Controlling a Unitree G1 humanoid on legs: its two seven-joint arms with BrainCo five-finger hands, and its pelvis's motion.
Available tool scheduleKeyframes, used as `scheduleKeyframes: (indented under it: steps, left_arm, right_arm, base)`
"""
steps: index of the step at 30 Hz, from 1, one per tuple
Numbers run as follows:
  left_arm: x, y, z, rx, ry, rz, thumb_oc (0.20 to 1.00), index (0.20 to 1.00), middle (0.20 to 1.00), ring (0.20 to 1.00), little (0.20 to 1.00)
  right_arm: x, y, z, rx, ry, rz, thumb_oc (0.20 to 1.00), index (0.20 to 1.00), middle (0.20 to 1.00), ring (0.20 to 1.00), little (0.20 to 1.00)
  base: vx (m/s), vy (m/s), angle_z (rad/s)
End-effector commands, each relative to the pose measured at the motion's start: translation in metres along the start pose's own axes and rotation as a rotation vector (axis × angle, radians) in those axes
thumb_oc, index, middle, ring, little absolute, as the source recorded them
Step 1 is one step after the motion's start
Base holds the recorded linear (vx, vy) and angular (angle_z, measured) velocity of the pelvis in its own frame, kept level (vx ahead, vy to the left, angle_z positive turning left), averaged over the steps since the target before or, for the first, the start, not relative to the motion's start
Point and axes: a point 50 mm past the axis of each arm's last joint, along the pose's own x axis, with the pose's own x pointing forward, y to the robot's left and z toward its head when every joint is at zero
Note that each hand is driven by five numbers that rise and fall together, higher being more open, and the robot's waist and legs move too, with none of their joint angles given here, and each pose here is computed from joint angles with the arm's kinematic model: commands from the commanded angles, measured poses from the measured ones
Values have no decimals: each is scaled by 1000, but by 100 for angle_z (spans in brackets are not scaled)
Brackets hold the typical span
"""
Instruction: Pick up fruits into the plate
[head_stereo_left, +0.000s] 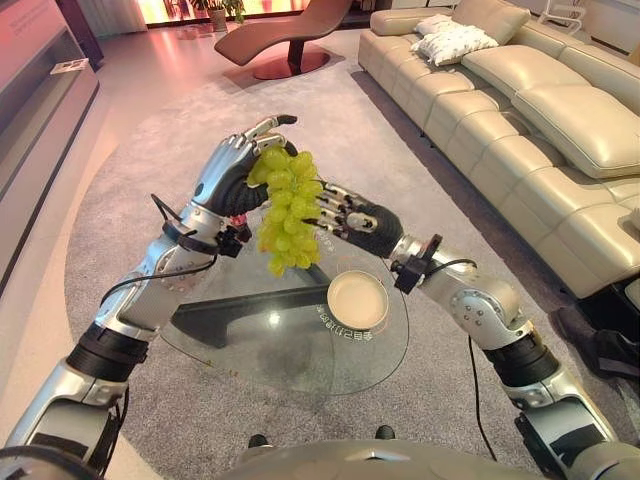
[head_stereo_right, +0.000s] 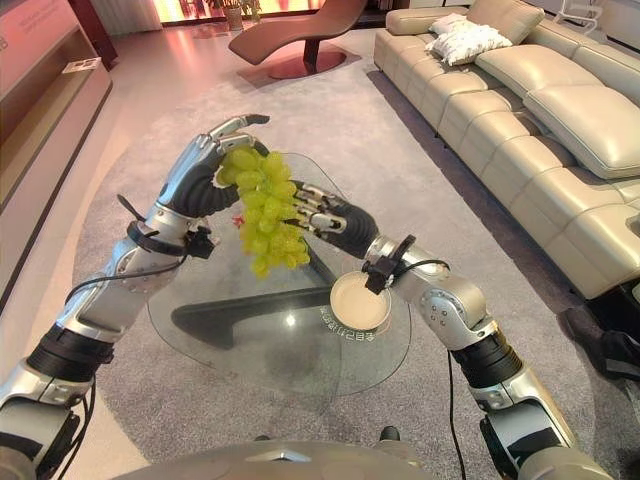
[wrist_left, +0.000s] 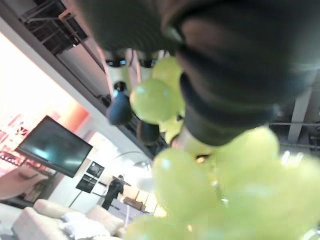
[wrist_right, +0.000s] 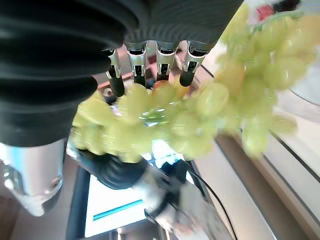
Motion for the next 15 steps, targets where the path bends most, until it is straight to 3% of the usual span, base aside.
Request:
scheduleKeyframes:
  steps: [1, 15]
  left_arm:
    - [32, 28, 14, 45, -116, 84, 200, 200, 200, 200, 200]
    - [49, -6, 22, 22, -115, -80, 200, 200, 200, 200, 200]
  right_arm:
    - [16, 30, 12, 12, -37, 192, 1000, 1000, 1000, 1000, 1000]
    - [38, 54, 2, -29, 53, 290, 1000, 1000, 1000, 1000, 1000]
  base:
    - [0, 0, 0]
    - [-3, -1, -1]
